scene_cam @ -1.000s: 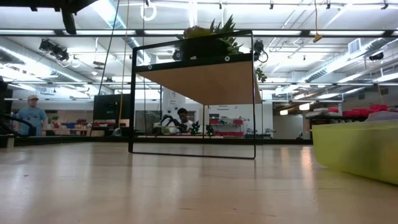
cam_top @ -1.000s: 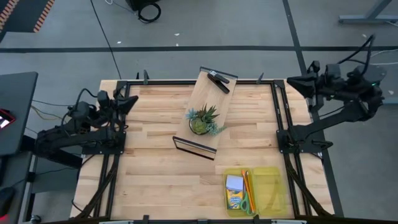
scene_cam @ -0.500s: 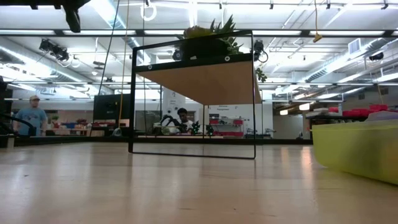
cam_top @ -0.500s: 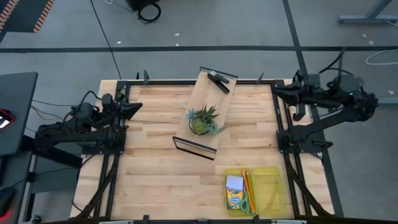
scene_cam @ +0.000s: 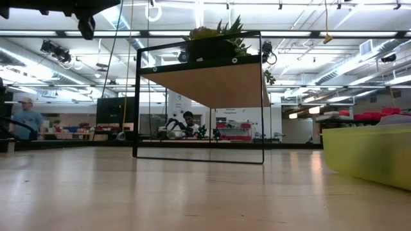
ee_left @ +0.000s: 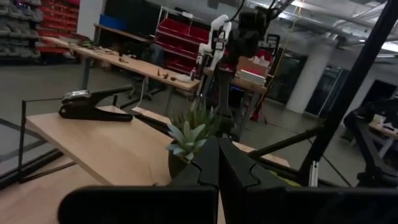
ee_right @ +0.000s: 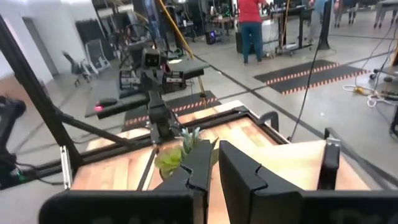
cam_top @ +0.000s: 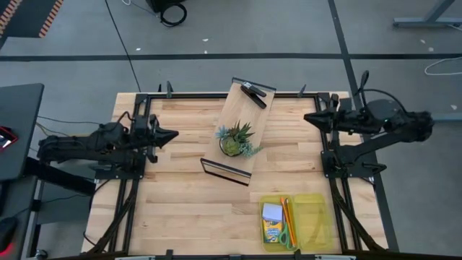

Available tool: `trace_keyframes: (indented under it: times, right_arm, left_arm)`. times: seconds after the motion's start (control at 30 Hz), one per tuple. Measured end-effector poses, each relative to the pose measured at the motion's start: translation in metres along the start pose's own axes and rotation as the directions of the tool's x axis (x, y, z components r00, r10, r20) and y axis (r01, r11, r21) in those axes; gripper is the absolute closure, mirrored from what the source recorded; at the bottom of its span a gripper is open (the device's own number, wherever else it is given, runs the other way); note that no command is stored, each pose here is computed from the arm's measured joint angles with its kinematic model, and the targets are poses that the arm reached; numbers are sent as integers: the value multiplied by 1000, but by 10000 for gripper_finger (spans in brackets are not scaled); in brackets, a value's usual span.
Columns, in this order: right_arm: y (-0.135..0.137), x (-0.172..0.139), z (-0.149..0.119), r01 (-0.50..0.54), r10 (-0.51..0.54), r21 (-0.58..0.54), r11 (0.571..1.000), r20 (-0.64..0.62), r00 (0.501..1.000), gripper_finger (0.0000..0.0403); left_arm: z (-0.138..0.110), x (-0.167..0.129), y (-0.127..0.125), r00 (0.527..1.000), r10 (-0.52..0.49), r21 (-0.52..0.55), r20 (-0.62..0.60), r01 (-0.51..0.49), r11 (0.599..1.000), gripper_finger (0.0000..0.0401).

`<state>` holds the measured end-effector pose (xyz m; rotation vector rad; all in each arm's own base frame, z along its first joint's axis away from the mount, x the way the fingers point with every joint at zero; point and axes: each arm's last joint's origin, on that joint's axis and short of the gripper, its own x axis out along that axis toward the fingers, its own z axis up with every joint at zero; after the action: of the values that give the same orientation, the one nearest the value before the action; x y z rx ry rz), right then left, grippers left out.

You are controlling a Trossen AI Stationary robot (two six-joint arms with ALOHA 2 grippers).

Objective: Pack school essentials
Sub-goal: Return to Home Position

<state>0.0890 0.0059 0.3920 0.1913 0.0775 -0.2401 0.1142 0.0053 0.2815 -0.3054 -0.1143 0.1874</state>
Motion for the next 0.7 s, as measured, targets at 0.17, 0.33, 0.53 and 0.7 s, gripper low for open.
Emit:
trace_keyframes:
  times: [0.17, 0.33, 0.53, 0.7]
  right_arm:
    - [-8, -6, -24, -19, 14, 85, 996, 65, 998, 366]
    - [-13, -5, -46, -18, 9, 124, 992, 69, 998, 366]
    - [-15, 3, -71, -8, 2, 160, 987, 44, 999, 366]
    - [-15, 16, -96, -32, 12, 202, 979, 99, 995, 366]
  left_arm:
    - [2, -2, 0, 1000, 14, 16, 18, -14, 1000, 399]
    - [2, -4, 0, 1000, 16, 11, 24, -16, 1000, 400]
    - [4, -12, 2, 999, 18, -20, 31, -17, 1000, 400]
    - [5, -20, 4, 997, 42, -44, 58, -39, 998, 400]
